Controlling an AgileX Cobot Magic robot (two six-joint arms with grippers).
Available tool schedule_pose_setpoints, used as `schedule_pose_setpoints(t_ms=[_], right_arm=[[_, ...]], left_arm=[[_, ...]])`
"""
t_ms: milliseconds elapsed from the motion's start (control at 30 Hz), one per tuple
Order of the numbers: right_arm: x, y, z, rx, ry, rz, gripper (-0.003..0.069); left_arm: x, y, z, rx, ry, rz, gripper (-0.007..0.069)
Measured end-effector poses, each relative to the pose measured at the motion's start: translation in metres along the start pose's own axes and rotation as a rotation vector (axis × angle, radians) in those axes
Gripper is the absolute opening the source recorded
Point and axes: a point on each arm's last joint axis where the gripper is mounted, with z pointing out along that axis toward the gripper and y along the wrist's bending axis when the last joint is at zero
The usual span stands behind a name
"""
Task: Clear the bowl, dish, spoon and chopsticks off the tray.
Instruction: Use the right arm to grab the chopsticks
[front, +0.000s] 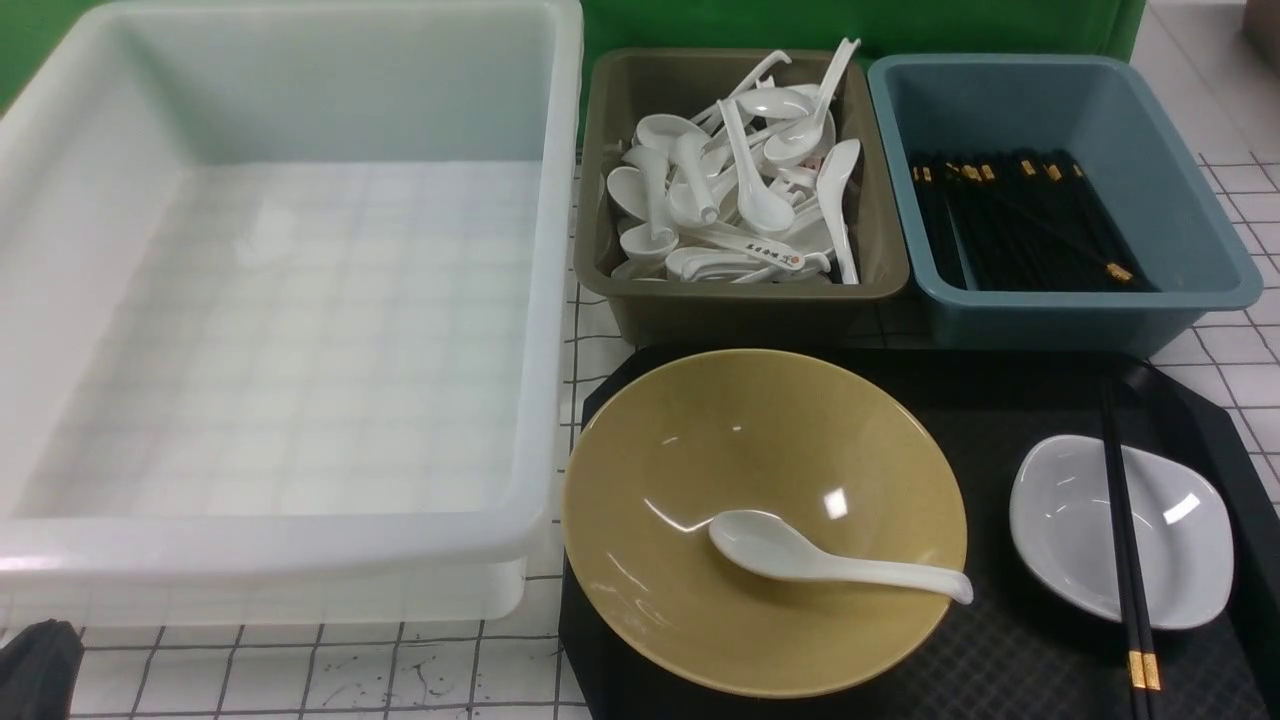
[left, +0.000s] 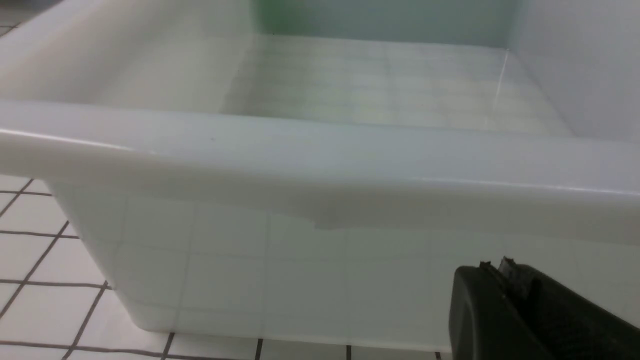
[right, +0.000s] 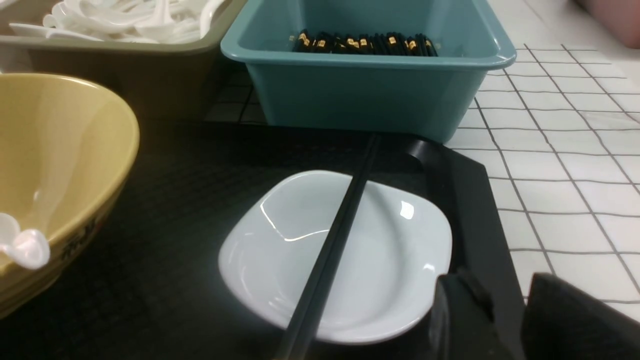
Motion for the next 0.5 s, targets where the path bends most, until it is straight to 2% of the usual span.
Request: schedule_pose_setpoints(t_ms=[500], right_arm=[[0.0000, 0.0000, 0.0000, 0.000, 0.000, 0.001, 0.0237]], left_arm=[[-0.0007, 0.0001, 0.0000, -0.001, -0.008, 0.004, -0.0015]])
